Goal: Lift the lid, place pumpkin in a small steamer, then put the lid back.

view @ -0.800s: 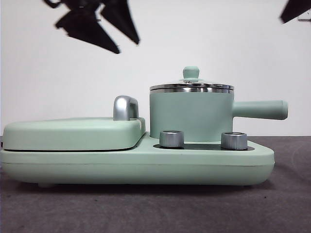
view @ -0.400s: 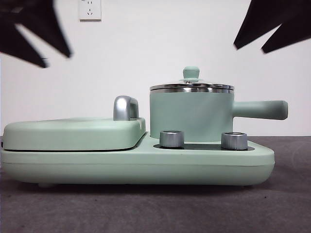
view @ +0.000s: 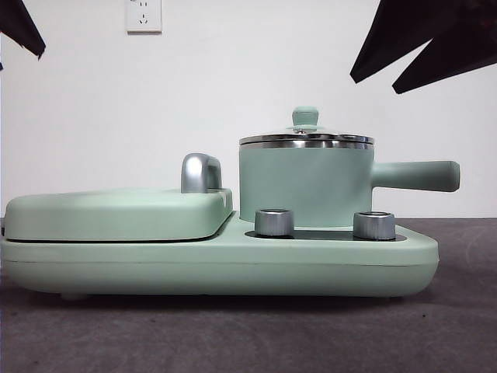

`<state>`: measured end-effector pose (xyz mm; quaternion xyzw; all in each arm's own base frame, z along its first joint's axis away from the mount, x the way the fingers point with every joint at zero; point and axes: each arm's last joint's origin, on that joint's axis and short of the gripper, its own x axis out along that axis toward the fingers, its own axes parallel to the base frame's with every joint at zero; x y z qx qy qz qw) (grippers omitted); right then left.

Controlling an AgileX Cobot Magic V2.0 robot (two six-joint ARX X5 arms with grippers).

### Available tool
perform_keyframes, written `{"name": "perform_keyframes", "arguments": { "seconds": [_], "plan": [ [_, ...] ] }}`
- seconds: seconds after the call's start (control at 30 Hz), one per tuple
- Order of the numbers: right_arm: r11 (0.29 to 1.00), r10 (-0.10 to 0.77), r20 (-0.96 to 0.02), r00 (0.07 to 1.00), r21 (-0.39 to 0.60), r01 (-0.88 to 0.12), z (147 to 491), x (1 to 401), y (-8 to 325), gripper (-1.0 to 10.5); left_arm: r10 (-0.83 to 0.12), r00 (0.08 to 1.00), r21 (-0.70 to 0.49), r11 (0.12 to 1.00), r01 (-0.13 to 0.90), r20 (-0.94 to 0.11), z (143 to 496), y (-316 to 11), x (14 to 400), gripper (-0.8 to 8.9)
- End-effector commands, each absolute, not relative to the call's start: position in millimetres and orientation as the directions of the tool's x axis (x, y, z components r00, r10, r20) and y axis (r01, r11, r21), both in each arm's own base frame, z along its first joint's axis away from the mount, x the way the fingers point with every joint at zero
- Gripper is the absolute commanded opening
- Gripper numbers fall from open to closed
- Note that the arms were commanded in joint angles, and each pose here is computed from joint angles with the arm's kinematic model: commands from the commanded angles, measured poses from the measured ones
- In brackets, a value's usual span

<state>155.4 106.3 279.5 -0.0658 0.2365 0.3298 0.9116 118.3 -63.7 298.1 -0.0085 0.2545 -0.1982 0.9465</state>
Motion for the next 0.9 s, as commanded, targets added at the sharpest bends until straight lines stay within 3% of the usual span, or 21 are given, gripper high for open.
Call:
{"name": "perform_keyframes", "arguments": {
  "seconds": [0.03, 0.53, 0.6, 0.9],
  "plan": [
    [0.773, 0.58, -0.44, 0.686, 0.03, -0.634, 288, 156, 108, 0.3, -0.388, 0.801, -0.126, 0.919, 0.374, -0.455, 302, -63, 116, 0.13],
    [0.769, 0.597, -0.396, 0.698, 0.031, -0.639, 292, 157, 109, 0.3, -0.388, 0.802, -0.126, 0.919, 0.373, -0.454, 302, -61, 113, 0.07],
    [0.769, 0.597, -0.395, 0.698, 0.031, -0.639, 292, 157, 109, 0.3, -0.375, 0.812, -0.079, 0.921, 0.382, -0.446, 303, -59, 111, 0.07],
    [0.769, 0.597, -0.395, 0.699, 0.031, -0.639, 292, 157, 109, 0.3, -0.19, 0.938, -0.133, 0.979, 0.157, -0.289, 271, -23, 100, 0.07]
  ]
}}
